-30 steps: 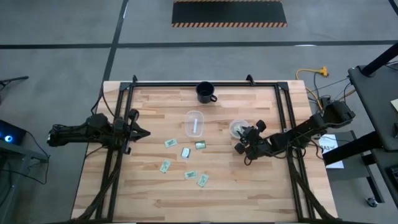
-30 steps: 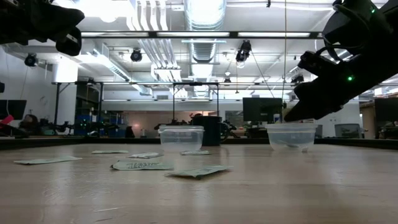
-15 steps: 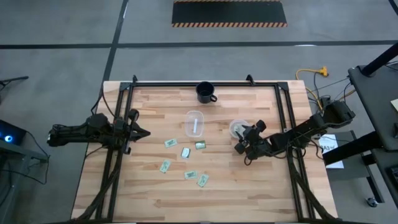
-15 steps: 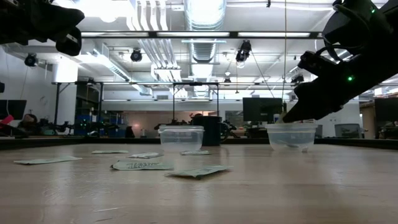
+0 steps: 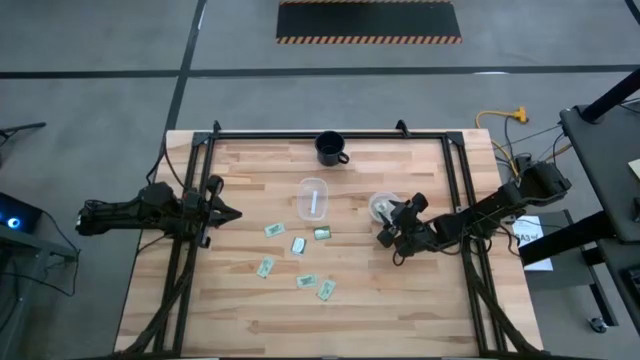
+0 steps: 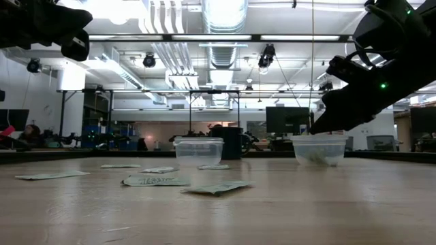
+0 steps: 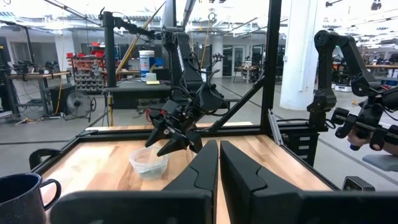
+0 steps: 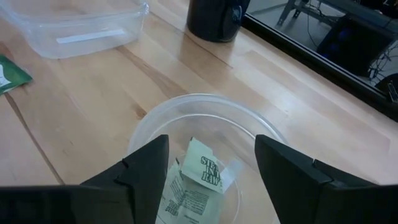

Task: Pick and place items into bin
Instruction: Put the white stevia packet into the right transparent bin

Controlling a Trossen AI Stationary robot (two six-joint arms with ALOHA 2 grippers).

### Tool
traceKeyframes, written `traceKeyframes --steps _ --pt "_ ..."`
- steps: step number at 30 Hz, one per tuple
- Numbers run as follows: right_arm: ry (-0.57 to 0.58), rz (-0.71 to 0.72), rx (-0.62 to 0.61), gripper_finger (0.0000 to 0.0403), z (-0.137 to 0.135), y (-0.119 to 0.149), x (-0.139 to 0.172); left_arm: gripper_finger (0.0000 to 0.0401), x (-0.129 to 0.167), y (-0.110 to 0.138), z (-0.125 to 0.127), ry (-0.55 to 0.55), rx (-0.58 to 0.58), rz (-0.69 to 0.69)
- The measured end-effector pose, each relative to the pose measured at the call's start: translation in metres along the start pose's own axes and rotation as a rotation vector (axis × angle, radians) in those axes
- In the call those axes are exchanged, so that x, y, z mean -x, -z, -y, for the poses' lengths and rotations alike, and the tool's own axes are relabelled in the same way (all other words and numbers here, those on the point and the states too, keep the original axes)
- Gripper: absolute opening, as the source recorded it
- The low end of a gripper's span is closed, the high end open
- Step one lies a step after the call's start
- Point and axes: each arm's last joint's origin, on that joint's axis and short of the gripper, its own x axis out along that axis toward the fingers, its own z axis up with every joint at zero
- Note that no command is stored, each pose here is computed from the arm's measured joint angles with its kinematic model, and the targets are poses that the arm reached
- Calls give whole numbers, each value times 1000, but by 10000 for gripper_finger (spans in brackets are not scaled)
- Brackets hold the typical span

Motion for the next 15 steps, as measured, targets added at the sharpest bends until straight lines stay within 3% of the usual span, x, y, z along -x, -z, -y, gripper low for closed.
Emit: traceKeyframes --steps 15 --pt "-83 -2 -38 225 -15 -20 3 0 0 0 0 0 0 1"
